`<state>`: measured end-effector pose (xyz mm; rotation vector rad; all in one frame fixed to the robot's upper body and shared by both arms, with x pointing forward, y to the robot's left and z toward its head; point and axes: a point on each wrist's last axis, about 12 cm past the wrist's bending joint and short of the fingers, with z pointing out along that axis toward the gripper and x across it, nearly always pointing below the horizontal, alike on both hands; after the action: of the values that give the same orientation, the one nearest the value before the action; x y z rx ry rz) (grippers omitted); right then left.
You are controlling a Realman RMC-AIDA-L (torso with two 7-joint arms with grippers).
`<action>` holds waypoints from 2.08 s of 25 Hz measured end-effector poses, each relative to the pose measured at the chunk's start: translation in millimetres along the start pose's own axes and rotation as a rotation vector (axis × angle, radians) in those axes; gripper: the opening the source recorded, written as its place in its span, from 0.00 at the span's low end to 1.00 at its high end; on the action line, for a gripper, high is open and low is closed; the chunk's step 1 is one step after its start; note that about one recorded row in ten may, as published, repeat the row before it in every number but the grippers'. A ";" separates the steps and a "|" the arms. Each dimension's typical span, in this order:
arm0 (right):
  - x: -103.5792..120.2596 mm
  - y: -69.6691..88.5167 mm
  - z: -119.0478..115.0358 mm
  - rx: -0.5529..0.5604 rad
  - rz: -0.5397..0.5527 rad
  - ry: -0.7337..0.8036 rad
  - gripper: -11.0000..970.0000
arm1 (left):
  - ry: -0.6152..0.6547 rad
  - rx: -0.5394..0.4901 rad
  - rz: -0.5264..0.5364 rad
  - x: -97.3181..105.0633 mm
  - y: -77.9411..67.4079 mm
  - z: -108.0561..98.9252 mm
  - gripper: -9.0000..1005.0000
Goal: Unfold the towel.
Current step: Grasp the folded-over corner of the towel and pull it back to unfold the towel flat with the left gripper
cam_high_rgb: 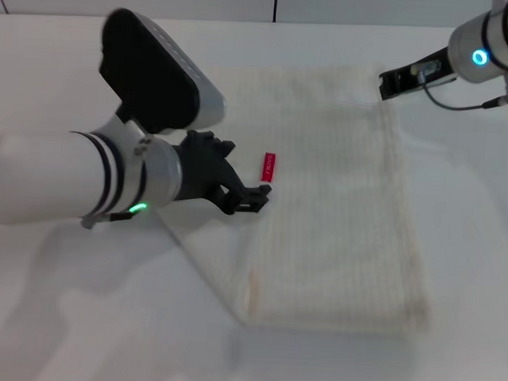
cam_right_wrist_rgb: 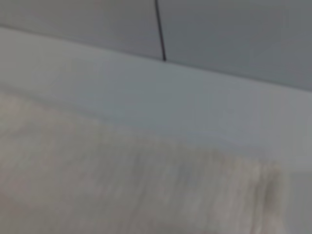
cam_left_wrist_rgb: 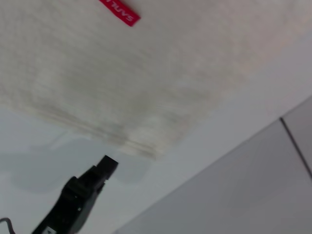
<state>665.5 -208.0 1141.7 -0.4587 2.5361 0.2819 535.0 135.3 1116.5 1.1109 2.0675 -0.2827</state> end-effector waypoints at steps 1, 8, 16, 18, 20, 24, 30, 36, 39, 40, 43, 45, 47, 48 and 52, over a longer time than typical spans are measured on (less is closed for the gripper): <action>0.4 1.3 1.8 -0.003 -0.002 0.012 0.03 | 0.001 0.005 0.007 -0.1 -2.0 2.7 0.71; 5.8 5.5 13.5 0.000 -0.015 0.068 0.04 | -0.014 0.014 0.034 -1.1 -10.6 9.7 0.70; 16.4 3.7 22.1 0.012 -0.009 0.093 0.04 | -0.031 0.008 0.035 -0.7 -12.2 13.1 0.69; 17.8 3.5 23.1 0.013 -0.007 0.096 0.04 | -0.030 0.010 0.041 -0.2 -13.7 16.7 0.69; 17.9 3.8 23.4 0.013 -0.007 0.096 0.04 | -0.030 0.010 0.041 -0.2 -13.7 16.7 0.69; 17.4 4.6 23.6 0.013 -0.010 0.095 0.04 | -0.025 0.013 0.046 -0.2 -14.1 19.6 0.69; 14.0 7.6 23.5 0.009 -0.019 0.090 0.04 | -0.028 0.015 0.058 -1.6 -15.0 28.2 0.68; 13.9 8.4 23.3 0.007 -0.021 0.093 0.05 | -0.005 0.034 0.051 -1.4 -12.5 41.7 0.68; 13.7 9.1 23.3 0.008 -0.028 0.095 0.05 | -0.004 0.036 0.047 -2.0 -11.6 43.6 0.67; 13.8 9.3 23.4 0.008 -0.030 0.096 0.05 | -0.011 0.034 0.041 -3.1 -10.7 44.7 0.67; 14.2 9.3 23.7 0.009 -0.030 0.097 0.05 | -0.014 0.031 0.030 -3.4 -9.4 44.9 0.67; 14.1 9.3 23.6 0.009 -0.030 0.097 0.05 | -0.011 0.032 0.019 -4.3 -8.8 44.9 0.67; 13.9 9.4 23.5 0.008 -0.030 0.097 0.05 | -0.002 0.036 0.018 -5.0 -8.1 45.1 0.67; 13.8 9.5 23.4 0.008 -0.030 0.096 0.05 | 0.009 0.041 0.020 -5.0 -7.7 45.9 0.67; 13.6 9.7 23.2 0.007 -0.032 0.097 0.05 | 0.034 0.047 0.027 -4.0 -6.7 48.7 0.66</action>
<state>662.0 -195.9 1116.0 -0.5212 2.6205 0.2436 556.2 104.0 1084.7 1.1787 2.0832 -0.3030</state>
